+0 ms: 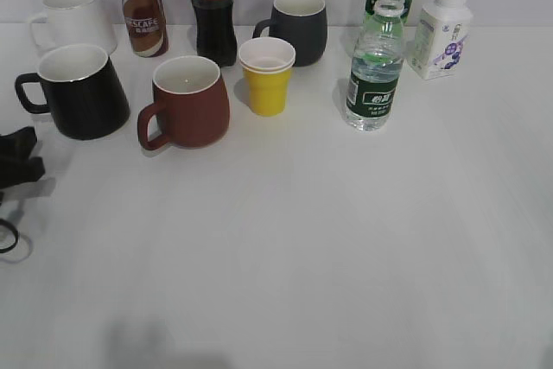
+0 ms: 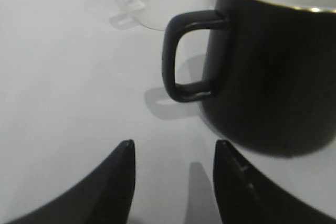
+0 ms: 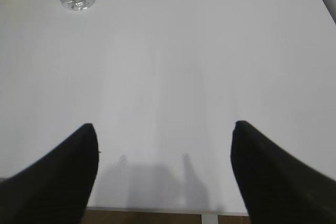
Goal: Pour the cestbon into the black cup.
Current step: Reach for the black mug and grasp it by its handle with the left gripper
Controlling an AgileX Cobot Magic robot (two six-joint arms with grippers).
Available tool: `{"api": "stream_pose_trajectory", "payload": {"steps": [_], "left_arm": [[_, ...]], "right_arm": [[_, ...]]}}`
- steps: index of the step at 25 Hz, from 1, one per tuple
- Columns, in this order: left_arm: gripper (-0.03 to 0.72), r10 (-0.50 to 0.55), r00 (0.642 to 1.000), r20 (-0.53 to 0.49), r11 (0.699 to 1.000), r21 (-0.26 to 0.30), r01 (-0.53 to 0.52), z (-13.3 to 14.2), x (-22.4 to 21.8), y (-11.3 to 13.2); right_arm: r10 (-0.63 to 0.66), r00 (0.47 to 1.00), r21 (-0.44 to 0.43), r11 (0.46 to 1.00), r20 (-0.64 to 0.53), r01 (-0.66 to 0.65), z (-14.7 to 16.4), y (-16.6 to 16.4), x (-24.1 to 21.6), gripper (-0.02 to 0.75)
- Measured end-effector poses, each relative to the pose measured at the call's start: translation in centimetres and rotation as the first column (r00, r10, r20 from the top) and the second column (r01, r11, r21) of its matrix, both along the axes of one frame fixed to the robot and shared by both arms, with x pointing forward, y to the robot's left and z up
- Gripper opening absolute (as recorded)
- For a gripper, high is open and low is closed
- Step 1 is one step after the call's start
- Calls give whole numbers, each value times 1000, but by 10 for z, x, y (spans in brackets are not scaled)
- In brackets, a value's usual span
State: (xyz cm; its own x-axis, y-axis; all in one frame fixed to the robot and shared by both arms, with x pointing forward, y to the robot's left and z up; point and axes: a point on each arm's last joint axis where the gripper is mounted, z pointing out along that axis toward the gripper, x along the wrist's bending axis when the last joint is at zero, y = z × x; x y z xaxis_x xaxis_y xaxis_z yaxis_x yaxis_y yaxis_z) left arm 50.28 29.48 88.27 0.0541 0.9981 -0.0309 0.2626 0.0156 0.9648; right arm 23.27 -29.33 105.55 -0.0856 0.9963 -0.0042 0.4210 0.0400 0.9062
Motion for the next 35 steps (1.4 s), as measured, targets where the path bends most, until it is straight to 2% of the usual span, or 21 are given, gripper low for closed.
{"api": "stream_pose_trajectory", "payload": {"steps": [9, 15, 28, 35], "left_arm": [[369, 2, 994, 112, 1000, 0, -2, 16, 36, 0], [363, 1, 996, 86, 1000, 2, -1, 5, 53, 0], [239, -44, 991, 126, 999, 16, 42, 1, 82, -3], [211, -72, 990, 120, 997, 27, 69, 1, 83, -4]], "right_arm": [[0, 1000, 0, 1000, 0, 0, 0, 0, 0, 590], [0, 1000, 0, 1000, 0, 0, 0, 0, 0, 590], [0, 1000, 0, 1000, 0, 0, 0, 0, 0, 590], [0, 1000, 0, 1000, 0, 0, 0, 0, 0, 590]]}}
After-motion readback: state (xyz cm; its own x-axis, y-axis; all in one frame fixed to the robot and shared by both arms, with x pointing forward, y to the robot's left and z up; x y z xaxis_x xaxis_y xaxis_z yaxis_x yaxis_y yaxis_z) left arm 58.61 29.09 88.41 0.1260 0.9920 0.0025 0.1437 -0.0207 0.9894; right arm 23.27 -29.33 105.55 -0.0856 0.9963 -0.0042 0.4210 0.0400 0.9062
